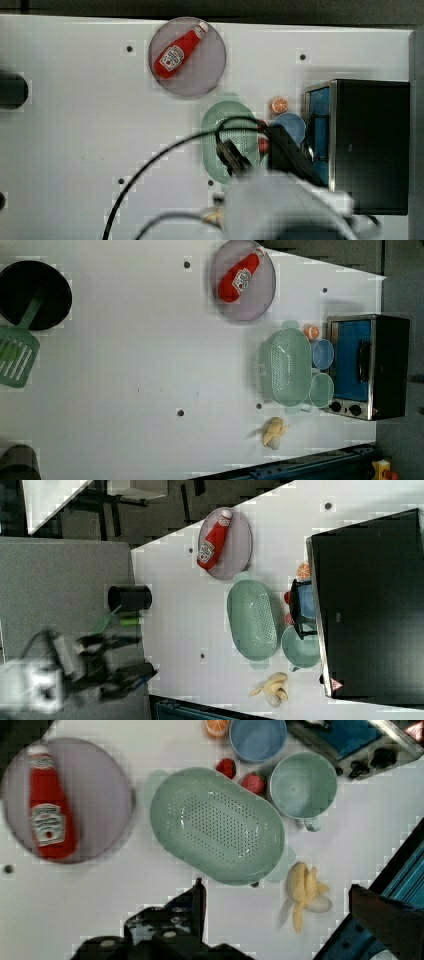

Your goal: Drag strainer right to left.

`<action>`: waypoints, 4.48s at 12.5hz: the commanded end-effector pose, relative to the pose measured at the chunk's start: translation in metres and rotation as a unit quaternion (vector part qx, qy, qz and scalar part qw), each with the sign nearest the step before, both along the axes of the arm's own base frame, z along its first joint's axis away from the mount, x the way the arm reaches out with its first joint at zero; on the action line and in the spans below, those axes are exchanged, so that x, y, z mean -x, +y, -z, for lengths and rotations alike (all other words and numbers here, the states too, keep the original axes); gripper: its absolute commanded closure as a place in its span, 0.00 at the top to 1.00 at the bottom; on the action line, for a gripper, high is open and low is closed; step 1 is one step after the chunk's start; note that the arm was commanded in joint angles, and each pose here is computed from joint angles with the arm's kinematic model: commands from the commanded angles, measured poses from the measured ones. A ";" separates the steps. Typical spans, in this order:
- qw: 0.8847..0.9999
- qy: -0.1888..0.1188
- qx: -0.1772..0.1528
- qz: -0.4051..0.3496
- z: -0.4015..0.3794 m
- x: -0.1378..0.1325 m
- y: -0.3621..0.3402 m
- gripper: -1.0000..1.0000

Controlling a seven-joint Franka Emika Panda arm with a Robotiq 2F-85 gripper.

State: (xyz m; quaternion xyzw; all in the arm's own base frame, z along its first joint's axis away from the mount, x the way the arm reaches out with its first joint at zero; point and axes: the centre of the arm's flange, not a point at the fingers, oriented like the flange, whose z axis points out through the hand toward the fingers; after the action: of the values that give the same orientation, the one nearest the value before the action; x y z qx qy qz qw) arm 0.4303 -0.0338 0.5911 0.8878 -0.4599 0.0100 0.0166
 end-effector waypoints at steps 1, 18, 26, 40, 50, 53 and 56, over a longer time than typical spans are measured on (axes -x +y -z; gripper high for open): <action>0.995 0.075 0.005 0.070 0.126 -0.039 0.012 1.00; 0.963 0.021 -0.012 0.269 0.432 -0.043 0.059 1.00; 0.964 0.026 -0.019 0.262 0.439 -0.037 0.111 1.00; 0.959 0.064 -0.073 0.266 0.432 -0.034 0.243 1.00; 0.946 0.071 -0.096 0.301 0.440 -0.043 0.351 1.00; 0.947 0.072 -0.102 0.297 0.443 -0.042 0.378 1.00; 0.943 0.079 -0.106 0.306 0.438 -0.040 0.410 1.00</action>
State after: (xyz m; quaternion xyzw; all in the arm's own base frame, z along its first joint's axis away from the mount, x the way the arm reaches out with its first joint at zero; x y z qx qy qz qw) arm 0.4867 0.3477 0.1512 0.7075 -0.6975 -0.1024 -0.0496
